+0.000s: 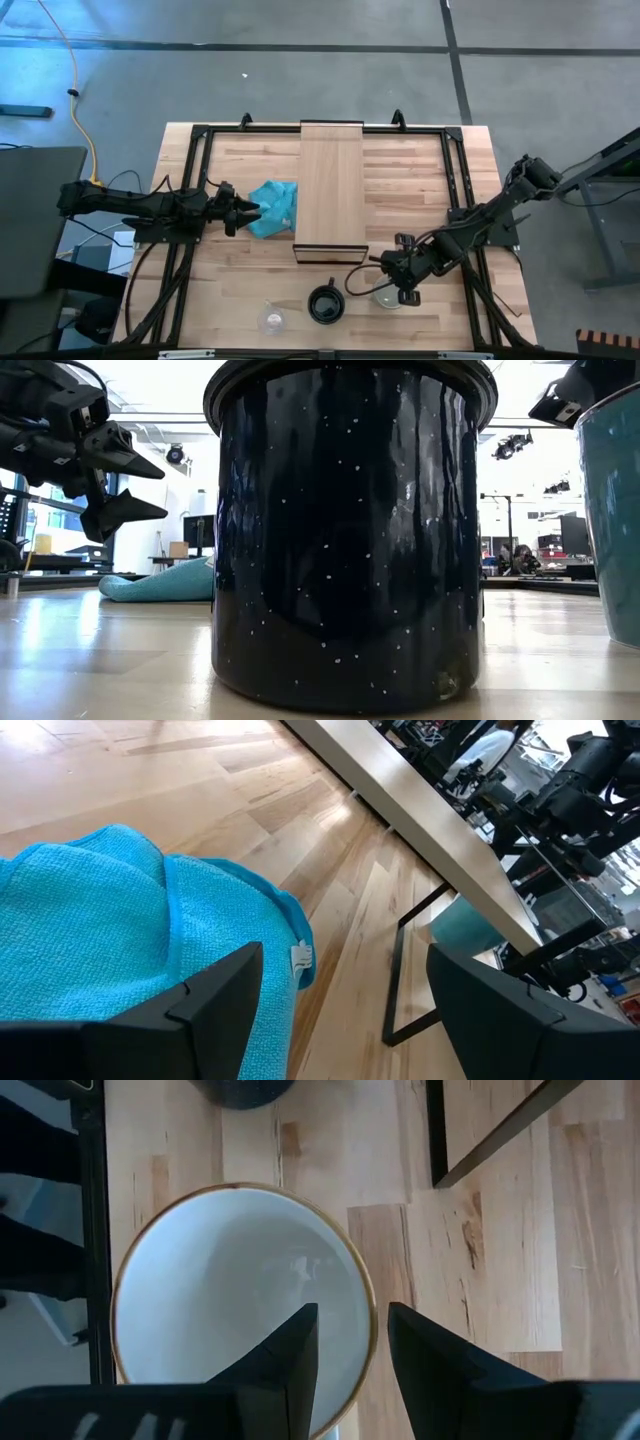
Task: Stack small to large cups/mugs on shelf
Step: Put the blue mug on the shelf
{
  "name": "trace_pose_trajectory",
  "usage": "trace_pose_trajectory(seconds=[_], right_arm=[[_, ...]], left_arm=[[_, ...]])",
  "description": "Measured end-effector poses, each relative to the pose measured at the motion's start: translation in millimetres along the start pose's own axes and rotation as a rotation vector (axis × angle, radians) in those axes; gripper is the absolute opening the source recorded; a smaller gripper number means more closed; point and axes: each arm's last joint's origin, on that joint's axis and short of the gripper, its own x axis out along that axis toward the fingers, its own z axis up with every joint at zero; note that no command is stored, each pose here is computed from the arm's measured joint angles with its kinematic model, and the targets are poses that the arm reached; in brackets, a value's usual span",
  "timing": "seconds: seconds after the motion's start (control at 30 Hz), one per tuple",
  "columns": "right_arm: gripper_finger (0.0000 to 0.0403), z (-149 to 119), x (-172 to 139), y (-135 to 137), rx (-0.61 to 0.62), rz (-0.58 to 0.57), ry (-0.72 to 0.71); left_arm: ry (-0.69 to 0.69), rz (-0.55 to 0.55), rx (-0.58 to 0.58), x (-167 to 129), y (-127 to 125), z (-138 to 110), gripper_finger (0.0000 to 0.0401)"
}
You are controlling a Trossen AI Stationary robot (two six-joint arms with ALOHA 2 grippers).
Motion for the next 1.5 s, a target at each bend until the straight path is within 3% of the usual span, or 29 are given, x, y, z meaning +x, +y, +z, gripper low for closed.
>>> trace_pose_trajectory(seconds=[0.5,1.23,1.37,1.5], right_arm=[[0.0115,-0.5,20.2,3.2,0.008,-0.015,0.076],[0.0114,2.5,19.8,4.4,0.058,-0.019,0.032],[0.0091,2.5,19.4,3.9,0.071,-0.033,0.026],[0.0038,2.0,19.3,3.4,0.074,-0.039,0.031]], left_arm=[[0.0,0.0,-0.007,0.0,0.0,0.0,0.0271],[0.001,0.0,-0.017,0.0,0.0,0.0,0.0271],[0.001,0.0,-0.017,0.0,0.0,0.0,0.0271],[0.0,0.0,-0.017,0.0,0.0,0.0,0.0271]])
